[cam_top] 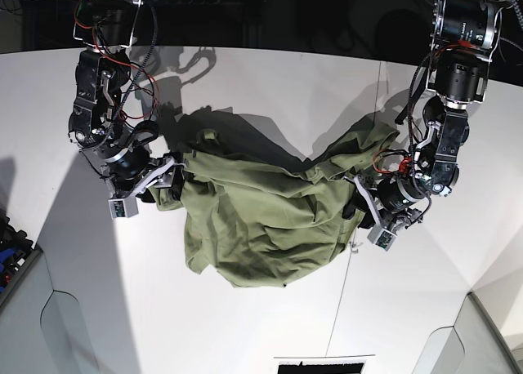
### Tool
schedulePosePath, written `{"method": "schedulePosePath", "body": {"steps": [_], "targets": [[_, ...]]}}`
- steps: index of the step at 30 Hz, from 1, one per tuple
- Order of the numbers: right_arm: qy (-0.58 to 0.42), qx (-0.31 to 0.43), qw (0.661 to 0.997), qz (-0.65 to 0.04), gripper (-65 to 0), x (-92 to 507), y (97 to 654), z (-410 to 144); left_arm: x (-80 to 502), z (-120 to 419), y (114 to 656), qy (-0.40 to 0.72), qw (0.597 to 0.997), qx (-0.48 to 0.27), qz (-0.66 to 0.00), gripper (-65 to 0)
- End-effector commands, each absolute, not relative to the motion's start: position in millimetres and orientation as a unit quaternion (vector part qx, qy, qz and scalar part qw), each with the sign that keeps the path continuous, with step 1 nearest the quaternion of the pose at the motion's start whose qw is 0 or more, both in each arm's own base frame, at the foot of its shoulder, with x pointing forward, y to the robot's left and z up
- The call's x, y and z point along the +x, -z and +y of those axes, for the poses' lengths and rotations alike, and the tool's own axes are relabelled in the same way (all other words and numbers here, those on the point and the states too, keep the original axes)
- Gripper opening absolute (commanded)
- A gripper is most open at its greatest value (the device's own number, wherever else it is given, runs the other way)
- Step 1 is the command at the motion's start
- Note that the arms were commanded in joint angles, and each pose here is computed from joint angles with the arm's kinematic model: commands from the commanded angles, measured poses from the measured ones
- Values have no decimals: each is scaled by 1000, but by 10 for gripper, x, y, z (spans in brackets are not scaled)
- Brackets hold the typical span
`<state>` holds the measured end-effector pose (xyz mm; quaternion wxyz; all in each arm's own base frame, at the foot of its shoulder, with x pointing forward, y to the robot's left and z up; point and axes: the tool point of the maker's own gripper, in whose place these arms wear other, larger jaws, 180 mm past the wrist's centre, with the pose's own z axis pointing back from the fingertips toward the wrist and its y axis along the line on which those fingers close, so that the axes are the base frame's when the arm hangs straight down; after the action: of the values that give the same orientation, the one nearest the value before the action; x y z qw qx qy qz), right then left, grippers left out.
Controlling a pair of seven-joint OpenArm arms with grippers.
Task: Layout the t-shirt on the table in an organized manner, then fold the t-shirt properly
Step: 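Regrasp the shirt edge with the left gripper, then stretch the shirt between both grippers and lay it on the table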
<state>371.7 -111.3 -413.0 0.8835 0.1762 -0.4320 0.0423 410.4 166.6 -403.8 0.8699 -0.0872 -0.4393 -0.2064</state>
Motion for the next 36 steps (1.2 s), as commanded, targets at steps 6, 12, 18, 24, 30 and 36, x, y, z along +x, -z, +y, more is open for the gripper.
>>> {"method": "schedulePosePath", "body": {"steps": [6,12,18,24,30,36], "targets": [[-50,171,883,-434,-282,3752,4084,-1131,4226,1690,3870,206,859,-84,-462,-598],[-53,168,882,-437,-650,3782,4056,-1154,4320,1856,3816,193,861,-46,-469,-650],[-60,139,878,-455,-650,3835,3897,-1412,4460,2233,3636,179,861,12,-476,-650],[-38,107,867,-485,-650,3878,3520,-1850,4451,2680,3532,166,864,64,-471,-650],[-1,128,863,-488,-650,3770,3367,-2021,4421,2951,3468,143,872,84,-461,-650],[13,142,876,-462,-650,3373,3612,-2006,4315,3089,3497,95,894,50,-434,-650]]}}
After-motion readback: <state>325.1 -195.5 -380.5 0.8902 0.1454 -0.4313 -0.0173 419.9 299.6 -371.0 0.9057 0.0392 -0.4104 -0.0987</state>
